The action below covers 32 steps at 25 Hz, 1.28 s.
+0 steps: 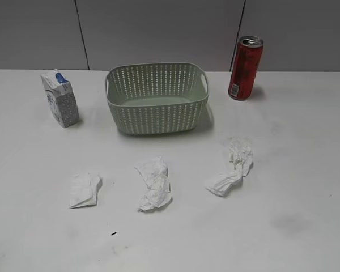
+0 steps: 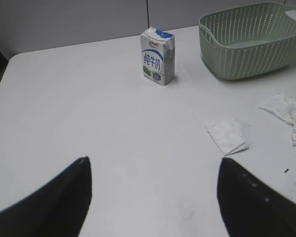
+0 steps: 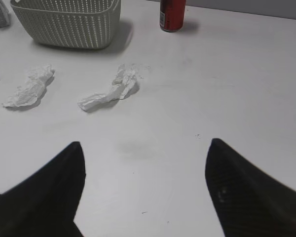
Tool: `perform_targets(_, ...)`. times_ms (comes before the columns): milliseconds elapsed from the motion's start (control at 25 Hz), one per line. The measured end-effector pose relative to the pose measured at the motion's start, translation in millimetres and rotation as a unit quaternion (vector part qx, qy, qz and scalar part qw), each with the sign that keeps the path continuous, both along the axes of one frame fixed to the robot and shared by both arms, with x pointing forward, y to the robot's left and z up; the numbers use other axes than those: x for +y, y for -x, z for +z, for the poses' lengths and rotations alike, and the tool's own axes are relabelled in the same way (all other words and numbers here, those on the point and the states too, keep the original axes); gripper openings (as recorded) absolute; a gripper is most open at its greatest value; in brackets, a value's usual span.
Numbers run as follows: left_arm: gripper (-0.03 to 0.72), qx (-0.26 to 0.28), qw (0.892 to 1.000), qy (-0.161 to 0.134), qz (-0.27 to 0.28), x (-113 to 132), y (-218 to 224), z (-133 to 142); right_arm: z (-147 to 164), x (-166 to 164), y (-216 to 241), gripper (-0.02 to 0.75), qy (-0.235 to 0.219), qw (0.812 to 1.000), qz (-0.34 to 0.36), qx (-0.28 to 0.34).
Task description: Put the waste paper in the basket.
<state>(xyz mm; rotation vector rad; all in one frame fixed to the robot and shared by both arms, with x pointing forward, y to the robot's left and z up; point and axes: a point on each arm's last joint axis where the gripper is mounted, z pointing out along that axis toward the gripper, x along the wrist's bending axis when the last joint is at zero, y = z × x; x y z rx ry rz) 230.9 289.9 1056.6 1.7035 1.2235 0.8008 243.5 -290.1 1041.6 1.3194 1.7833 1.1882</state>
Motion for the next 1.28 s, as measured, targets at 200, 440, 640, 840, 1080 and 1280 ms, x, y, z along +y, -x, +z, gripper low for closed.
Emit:
perform_targets(200,0.584,0.0,1.0,0.0,0.0,0.0,0.0,0.0,0.0,0.0,0.0,0.572,0.0,1.0,0.0,0.0)
perform_targets(440,0.584,0.0,1.0,0.0,0.0,0.0,0.0,0.0,0.1,0.0,0.0,0.572,0.0,1.0,0.0,-0.001)
perform_targets(640,0.584,0.0,1.0,0.0,0.0,0.0,0.0,0.0,0.1,0.0,0.0,0.572,0.0,1.0,0.0,-0.001)
perform_targets(840,0.584,0.0,1.0,0.0,0.0,0.0,0.0,0.0,0.1,0.0,0.0,0.572,0.0,1.0,0.0,-0.001)
perform_targets(1080,0.584,0.0,1.0,0.0,0.0,0.0,0.0,0.0,-1.3,0.1,-0.4,0.572,0.001,1.0,0.0,0.003)
perform_targets(1280,0.584,0.0,1.0,0.0,0.0,0.0,0.0,0.0,-1.6,0.1,-0.5,0.572,0.001,1.0,0.0,0.003)
